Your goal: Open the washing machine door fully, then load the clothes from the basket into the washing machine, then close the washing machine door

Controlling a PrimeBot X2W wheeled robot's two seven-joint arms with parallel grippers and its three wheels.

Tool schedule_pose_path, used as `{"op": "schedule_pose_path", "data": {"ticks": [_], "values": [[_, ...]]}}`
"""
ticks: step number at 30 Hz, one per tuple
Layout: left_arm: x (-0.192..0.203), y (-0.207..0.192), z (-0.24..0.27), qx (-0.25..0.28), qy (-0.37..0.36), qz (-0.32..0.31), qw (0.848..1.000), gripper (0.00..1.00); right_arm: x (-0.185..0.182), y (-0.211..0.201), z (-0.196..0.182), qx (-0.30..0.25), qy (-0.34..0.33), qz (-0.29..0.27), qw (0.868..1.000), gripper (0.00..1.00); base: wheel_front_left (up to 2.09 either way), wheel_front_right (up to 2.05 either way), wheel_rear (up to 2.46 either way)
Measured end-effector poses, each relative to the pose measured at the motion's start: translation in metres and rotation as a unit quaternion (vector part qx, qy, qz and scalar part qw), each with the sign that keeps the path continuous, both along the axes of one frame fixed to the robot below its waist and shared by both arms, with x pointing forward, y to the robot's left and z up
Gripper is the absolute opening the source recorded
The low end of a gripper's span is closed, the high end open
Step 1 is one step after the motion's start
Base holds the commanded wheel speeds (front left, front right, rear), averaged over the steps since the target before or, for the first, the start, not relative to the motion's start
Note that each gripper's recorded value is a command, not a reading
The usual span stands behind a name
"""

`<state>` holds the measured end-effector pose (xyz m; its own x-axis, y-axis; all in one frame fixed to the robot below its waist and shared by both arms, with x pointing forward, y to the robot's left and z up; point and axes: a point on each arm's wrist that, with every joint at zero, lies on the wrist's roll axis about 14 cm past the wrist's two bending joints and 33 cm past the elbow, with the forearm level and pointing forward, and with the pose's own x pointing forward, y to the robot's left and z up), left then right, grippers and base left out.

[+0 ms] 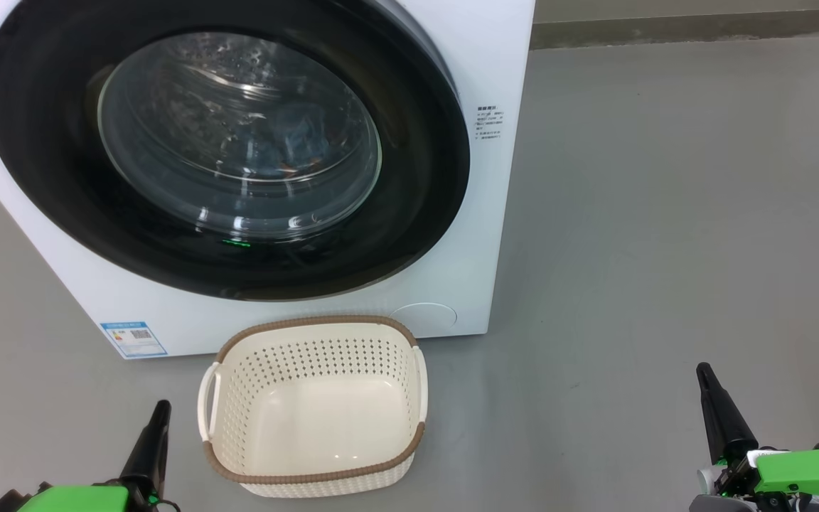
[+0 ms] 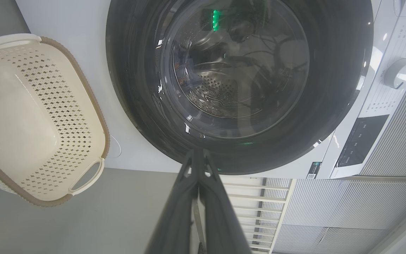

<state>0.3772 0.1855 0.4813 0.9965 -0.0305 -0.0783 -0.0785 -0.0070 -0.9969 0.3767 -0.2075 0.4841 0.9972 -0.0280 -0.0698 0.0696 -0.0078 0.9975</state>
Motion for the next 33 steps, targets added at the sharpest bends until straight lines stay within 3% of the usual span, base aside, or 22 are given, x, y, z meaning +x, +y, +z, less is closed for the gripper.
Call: {"op": "schedule_pose_path", "data": {"ticks": [33], "values": [[0.0, 0.0, 0.0, 0.0, 0.0, 0.0, 1.0, 0.0, -0.0002, -0.0013, -0.0001, 0.002, 0.0, -0.003, 1.0, 0.0, 0.0, 0.0, 0.0]]}}
